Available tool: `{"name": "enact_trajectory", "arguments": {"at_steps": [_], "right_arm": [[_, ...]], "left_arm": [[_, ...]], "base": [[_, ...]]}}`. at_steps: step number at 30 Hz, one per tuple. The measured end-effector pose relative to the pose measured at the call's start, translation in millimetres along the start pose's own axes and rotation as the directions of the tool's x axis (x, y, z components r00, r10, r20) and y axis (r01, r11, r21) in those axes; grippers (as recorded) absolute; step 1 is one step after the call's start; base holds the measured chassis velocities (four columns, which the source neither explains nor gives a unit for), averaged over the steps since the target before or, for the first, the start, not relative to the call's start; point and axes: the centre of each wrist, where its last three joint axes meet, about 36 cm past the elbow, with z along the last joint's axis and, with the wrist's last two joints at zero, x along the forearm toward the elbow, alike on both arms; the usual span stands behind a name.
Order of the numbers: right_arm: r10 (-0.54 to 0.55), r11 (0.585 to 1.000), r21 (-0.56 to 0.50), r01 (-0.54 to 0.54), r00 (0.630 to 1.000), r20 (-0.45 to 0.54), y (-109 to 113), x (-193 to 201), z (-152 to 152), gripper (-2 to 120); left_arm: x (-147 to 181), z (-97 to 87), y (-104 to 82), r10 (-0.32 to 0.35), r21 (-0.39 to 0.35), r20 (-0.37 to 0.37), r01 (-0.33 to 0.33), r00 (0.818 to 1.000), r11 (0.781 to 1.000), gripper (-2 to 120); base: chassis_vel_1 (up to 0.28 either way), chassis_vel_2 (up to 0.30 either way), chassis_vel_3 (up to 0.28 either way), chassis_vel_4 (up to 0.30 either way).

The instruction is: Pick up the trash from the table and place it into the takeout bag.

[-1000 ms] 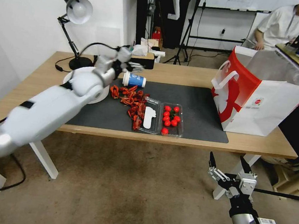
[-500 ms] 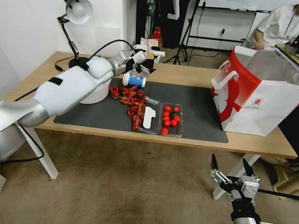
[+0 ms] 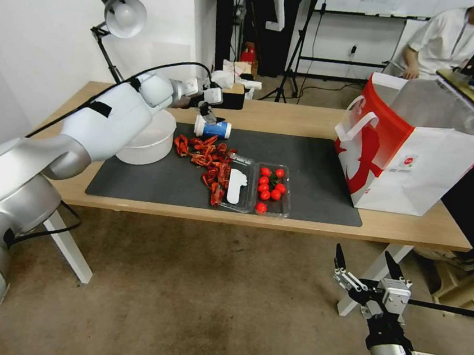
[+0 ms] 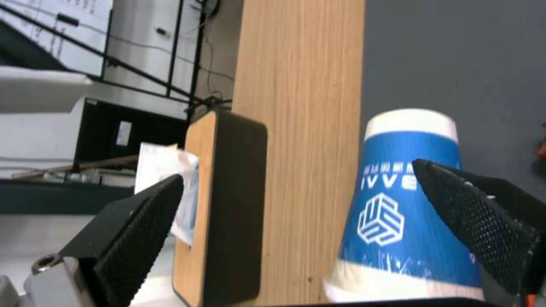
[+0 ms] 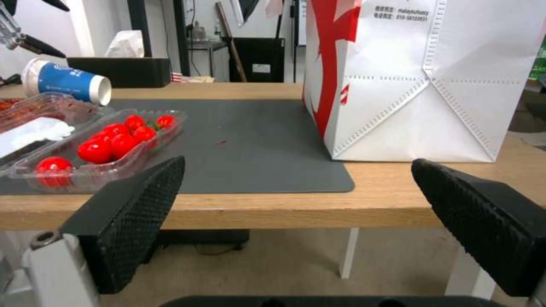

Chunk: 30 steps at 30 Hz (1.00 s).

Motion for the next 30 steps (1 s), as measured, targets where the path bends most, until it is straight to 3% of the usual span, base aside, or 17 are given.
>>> {"name": "enact_trajectory", "arguments": {"at_steps": [3, 8, 30], "right_arm": [[0.001, 1.0, 0.0, -0.001, 1.0, 0.001, 0, -1, 0, 100], [0.003, 1.0, 0.0, -0.003, 1.0, 0.002, 0, -1, 1, 100], [-0.003, 1.0, 0.0, 0.003, 1.0, -0.004, 0, 1, 2, 100]], "left_arm": [[-2, -4.0, 0.8, 0.017, -0.009, 0.003, -0.017, 1.0, 1.0, 100], [-7, -8.2, 0.2, 0.125, -0.006, 0.014, -0.125, 0.992, 0.992, 100], [-24, -4.1, 0.3, 0.171, -0.045, -0.091, -0.176, 0.981, 0.983, 100]], "base": [[0.0, 0.0, 0.0, 0.0], [0.0, 0.0, 0.0, 0.0], [0.0, 0.0, 0.0, 0.0]]}}
